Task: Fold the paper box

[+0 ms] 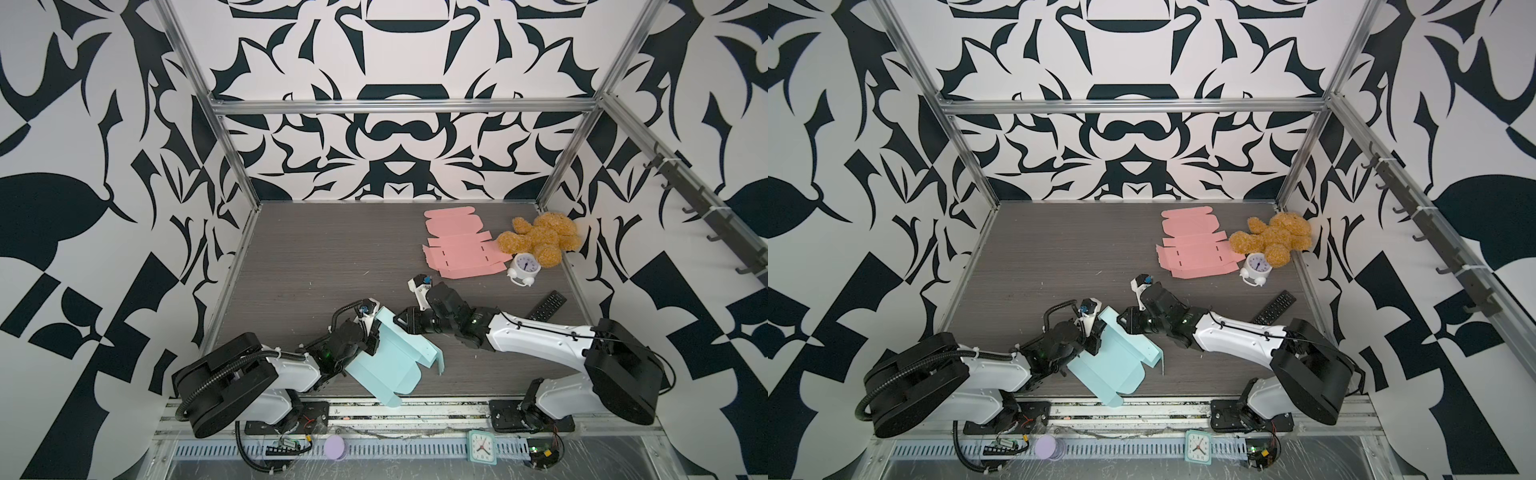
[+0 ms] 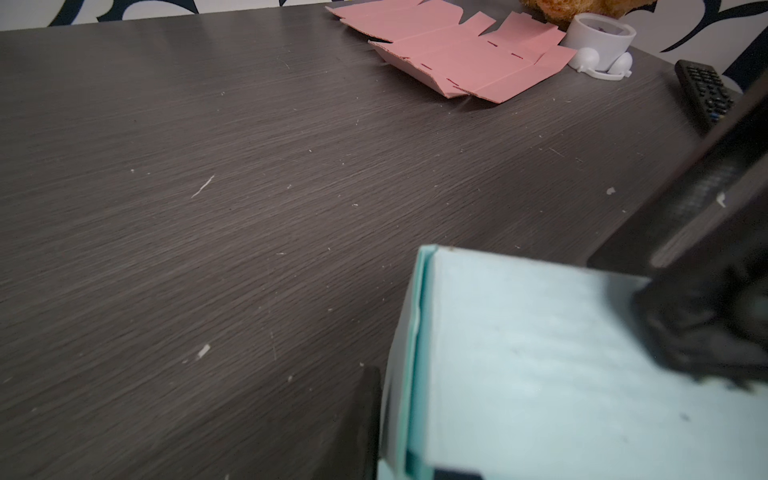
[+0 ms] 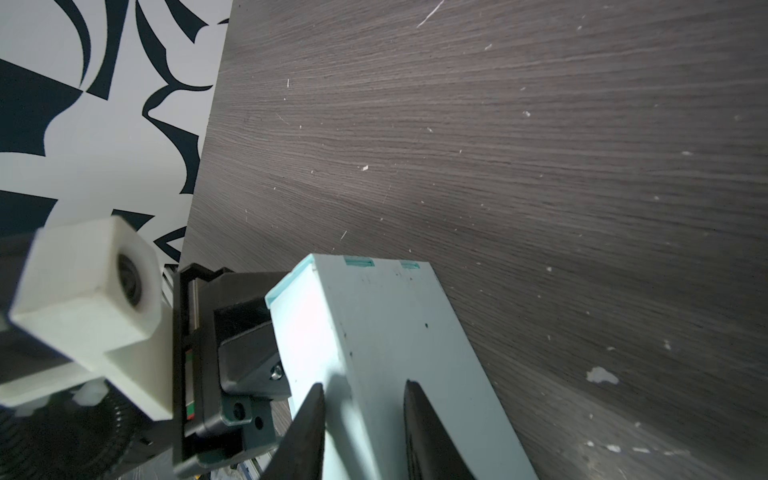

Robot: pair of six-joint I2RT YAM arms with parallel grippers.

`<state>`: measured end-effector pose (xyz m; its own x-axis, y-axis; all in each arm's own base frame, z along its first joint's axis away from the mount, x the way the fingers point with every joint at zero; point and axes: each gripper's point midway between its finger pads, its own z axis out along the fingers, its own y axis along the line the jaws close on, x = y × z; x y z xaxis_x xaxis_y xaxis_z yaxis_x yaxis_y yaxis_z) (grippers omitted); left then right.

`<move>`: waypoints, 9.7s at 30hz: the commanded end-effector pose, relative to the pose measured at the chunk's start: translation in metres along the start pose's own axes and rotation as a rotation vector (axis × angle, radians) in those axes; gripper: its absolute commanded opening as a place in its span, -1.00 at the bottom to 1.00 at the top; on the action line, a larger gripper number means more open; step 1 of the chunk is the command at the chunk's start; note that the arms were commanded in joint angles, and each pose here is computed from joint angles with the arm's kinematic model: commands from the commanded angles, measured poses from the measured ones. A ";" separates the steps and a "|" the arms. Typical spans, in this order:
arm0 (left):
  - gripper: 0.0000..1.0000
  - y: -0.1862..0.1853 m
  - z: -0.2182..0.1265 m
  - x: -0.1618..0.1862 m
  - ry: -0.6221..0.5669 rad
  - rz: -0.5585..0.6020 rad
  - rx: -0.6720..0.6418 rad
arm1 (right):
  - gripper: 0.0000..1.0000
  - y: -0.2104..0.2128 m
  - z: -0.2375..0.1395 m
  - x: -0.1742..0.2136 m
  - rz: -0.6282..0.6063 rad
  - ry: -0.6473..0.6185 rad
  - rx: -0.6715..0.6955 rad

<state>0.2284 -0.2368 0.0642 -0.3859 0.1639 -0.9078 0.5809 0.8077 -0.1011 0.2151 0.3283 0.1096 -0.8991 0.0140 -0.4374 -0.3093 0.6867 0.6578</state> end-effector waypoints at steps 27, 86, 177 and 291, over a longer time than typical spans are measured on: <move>-0.75 -0.015 0.001 -0.029 -0.083 -0.009 0.037 | -0.34 -0.011 -0.012 0.008 -0.004 -0.006 0.048; -1.00 0.023 -0.028 -0.042 0.145 -0.236 -0.248 | -1.00 0.006 -0.095 -0.038 -0.566 -0.169 0.569; -1.00 0.020 -0.058 -0.084 0.015 -0.672 0.067 | -1.00 0.055 -0.146 -0.039 -0.384 -0.735 -0.187; -1.00 0.020 -0.058 -0.037 0.241 -0.556 0.052 | -0.50 0.042 -0.111 -0.016 -0.556 -0.111 -0.036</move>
<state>0.2065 -0.1918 0.1075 -0.8071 -0.1356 -0.5746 0.2648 0.7867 -0.5576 0.1773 0.2718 0.1928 -0.5808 -0.2991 -0.7571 -0.7388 0.5841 0.3361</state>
